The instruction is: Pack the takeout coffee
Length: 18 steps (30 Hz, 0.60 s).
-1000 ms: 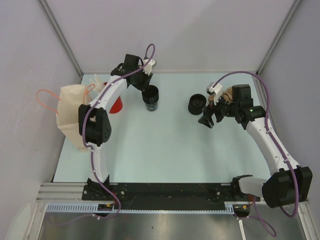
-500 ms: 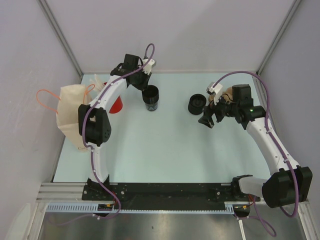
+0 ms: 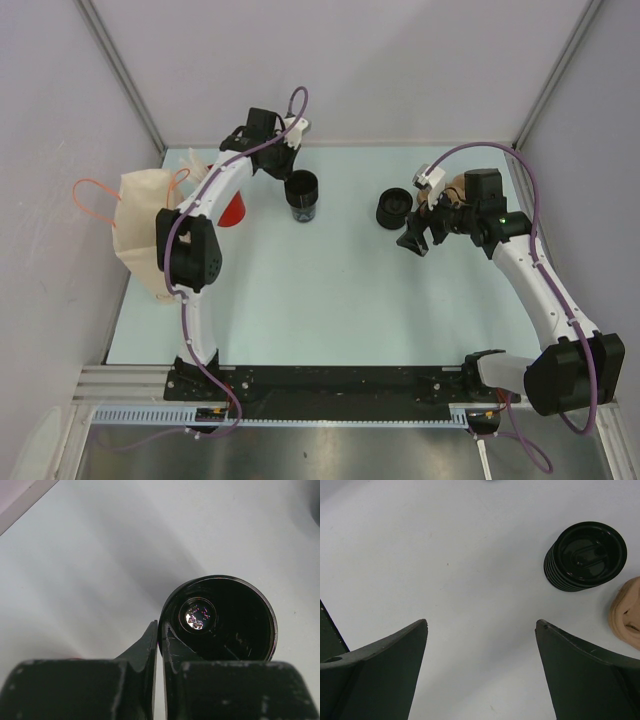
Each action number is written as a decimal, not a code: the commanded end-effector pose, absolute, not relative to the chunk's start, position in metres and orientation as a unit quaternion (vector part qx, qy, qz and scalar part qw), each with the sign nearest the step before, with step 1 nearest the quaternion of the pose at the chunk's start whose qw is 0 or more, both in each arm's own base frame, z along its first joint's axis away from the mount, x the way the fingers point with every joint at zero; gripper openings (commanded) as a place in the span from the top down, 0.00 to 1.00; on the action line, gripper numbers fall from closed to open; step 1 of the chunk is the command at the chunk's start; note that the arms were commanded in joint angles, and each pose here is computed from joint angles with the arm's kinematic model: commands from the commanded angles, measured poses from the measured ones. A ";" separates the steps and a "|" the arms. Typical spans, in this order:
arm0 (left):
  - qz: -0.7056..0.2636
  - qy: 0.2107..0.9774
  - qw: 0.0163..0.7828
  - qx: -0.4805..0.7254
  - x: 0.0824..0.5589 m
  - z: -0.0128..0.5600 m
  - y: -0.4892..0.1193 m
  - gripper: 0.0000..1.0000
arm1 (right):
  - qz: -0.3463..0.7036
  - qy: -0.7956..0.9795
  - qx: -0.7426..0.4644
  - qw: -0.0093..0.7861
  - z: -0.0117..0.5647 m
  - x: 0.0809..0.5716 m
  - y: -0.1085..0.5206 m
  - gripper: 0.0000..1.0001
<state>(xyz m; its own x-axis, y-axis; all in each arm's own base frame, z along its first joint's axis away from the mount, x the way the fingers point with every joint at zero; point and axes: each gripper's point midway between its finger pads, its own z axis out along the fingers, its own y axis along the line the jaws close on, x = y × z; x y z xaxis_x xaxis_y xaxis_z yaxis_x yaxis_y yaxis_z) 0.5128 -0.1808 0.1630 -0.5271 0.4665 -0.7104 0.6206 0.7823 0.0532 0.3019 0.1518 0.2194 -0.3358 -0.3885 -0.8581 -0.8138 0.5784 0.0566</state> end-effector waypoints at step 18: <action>-0.126 0.865 0.402 0.274 0.519 0.193 -0.164 0.98 | 0.251 0.766 -0.396 0.440 0.226 0.301 0.153 0.06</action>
<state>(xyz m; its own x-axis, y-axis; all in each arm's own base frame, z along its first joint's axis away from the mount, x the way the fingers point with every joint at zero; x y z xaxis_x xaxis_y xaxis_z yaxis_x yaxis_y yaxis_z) 0.5190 -0.1599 0.1634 -0.5617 0.4151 -0.7156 0.5787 0.8153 0.0187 0.3021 0.1512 0.2194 -0.3366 -0.3881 -0.8580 -0.8128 0.5798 0.0566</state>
